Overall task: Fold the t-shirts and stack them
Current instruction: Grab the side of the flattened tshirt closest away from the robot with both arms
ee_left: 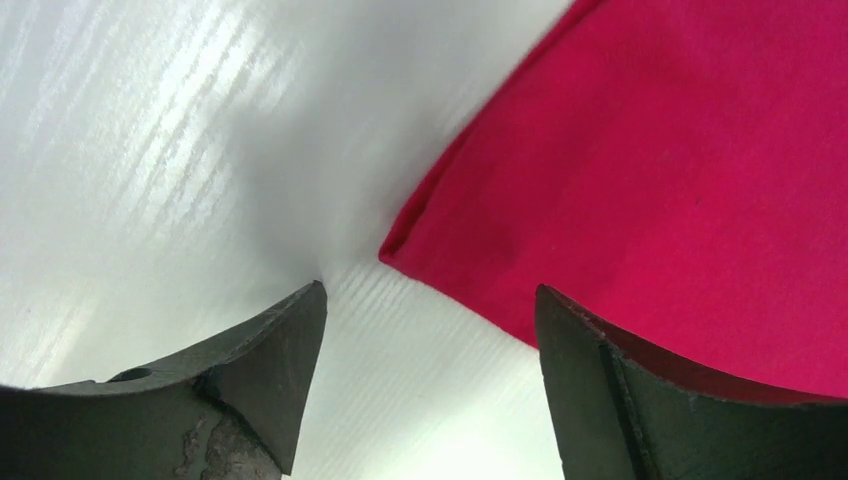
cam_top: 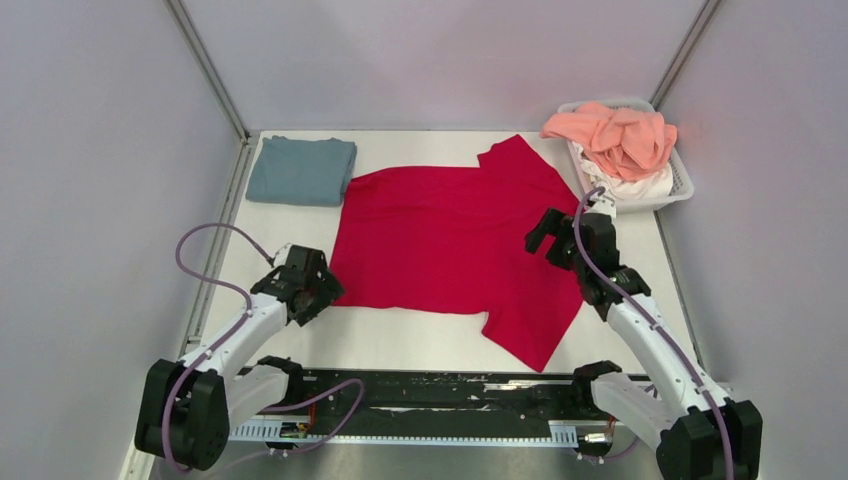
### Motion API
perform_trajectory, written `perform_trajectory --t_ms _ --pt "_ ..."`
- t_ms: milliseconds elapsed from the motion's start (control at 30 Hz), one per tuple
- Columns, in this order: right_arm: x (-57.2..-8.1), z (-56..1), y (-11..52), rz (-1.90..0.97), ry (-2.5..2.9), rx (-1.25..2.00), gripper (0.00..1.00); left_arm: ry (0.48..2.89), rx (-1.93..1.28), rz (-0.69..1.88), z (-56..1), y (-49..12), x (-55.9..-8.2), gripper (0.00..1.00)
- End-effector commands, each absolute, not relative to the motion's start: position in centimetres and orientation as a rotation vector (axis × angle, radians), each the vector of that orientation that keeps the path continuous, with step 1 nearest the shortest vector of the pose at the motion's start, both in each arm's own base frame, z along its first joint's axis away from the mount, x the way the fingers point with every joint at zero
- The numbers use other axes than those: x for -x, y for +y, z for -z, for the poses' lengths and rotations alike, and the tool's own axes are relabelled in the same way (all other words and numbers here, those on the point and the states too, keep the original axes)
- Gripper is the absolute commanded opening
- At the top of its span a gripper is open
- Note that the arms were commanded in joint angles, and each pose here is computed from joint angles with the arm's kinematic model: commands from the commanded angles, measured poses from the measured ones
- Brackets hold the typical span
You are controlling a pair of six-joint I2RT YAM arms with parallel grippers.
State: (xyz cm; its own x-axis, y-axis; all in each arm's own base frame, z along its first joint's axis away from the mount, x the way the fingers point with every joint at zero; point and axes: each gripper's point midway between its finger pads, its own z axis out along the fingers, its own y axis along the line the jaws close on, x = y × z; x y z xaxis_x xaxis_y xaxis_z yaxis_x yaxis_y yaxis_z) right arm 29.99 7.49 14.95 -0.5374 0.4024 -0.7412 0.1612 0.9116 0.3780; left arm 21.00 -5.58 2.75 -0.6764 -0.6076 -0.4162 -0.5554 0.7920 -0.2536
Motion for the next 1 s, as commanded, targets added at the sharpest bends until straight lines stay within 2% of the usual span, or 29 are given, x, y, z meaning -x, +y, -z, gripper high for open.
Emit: perform_trajectory --t_ms 0,33,167,267,367,467,633,767,967 --pt "-29.8 -17.1 8.0 -0.405 2.055 -0.400 1.00 2.323 1.006 0.188 -3.2 -4.8 -24.0 0.78" --pt "-29.6 -17.3 8.0 -0.407 2.049 -0.400 1.00 2.331 1.016 0.187 -2.8 -4.8 -24.0 0.70" --pt "-28.7 -17.4 7.7 -0.403 2.052 -0.400 1.00 2.325 1.040 0.200 -2.1 -4.9 -24.2 0.52" --pt "-28.1 -17.0 7.5 -0.384 2.080 -0.409 1.00 2.322 1.050 0.238 -1.7 -5.3 -23.9 0.29" --pt "-27.1 -15.9 7.7 -0.373 2.166 -0.391 1.00 2.293 1.047 0.237 -1.7 -5.0 -24.1 0.21" --pt "-25.2 -13.9 8.6 -0.371 2.294 -0.343 1.00 2.288 1.060 0.209 -1.5 -4.6 -24.0 0.01" --pt "-19.1 -9.8 12.7 -0.378 2.569 -0.182 0.93 2.274 1.050 0.195 -1.6 -4.3 -24.2 0.00" --pt "-14.3 -6.0 13.0 -0.250 2.790 -0.174 0.85 2.267 1.057 0.174 -1.8 -4.0 -24.1 0.00" --pt "-11.8 -3.6 12.1 -0.124 2.887 -0.173 0.71 2.275 1.044 0.187 -2.0 -4.2 -24.2 0.00"
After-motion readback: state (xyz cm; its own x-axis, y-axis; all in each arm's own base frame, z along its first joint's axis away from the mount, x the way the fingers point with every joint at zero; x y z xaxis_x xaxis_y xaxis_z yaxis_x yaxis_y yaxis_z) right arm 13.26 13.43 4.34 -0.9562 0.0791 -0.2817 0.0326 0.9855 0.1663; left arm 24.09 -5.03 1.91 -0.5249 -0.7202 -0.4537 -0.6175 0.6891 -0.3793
